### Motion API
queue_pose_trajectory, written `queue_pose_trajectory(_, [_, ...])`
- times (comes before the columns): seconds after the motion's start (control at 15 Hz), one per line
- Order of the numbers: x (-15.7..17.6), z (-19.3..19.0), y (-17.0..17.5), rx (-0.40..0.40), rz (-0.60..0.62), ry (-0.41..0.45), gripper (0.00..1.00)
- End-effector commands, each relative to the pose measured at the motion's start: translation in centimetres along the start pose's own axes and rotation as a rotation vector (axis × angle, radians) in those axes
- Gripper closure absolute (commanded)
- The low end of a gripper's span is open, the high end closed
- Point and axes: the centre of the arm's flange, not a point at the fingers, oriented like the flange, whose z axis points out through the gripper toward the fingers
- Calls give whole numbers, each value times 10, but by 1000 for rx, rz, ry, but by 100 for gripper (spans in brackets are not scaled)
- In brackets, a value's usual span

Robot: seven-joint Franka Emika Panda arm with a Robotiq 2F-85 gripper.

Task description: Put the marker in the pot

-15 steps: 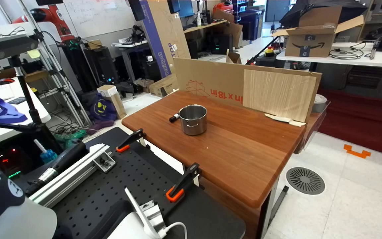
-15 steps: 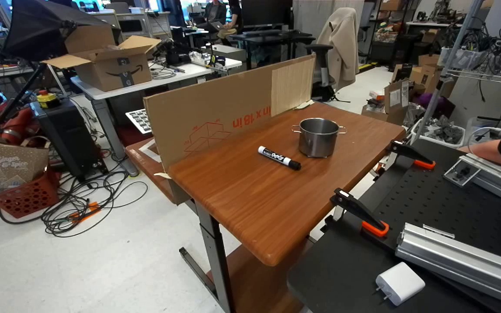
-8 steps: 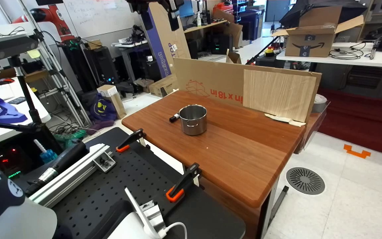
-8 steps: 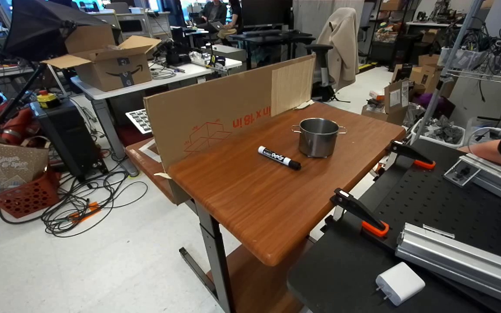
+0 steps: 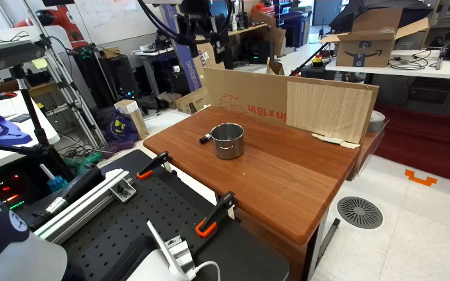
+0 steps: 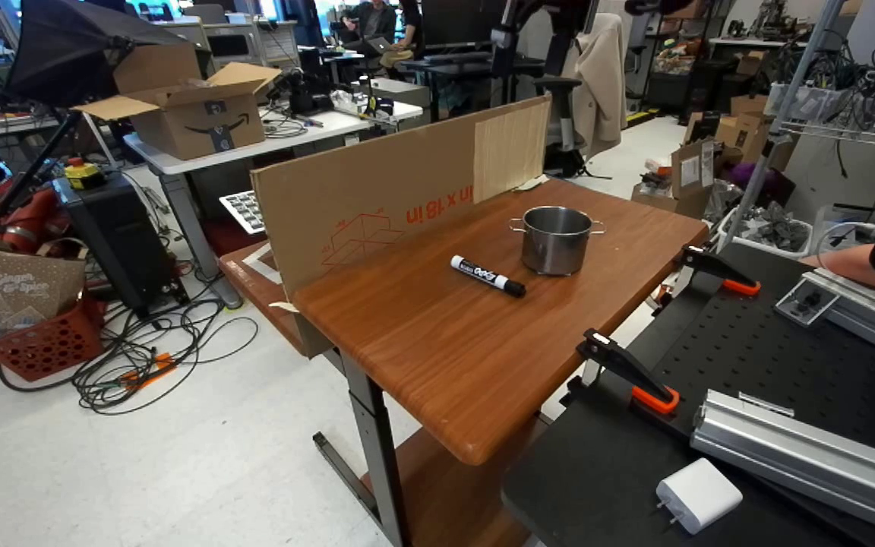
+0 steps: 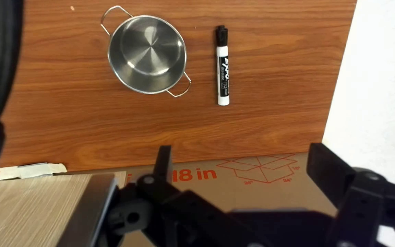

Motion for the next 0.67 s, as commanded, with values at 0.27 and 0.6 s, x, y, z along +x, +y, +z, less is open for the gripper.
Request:
queue_pose_trajectory(0.27, [51, 75, -11, 11, 88, -61, 0])
queue_pose_trajectory(0.6, [62, 134, -26, -3, 98, -114, 0])
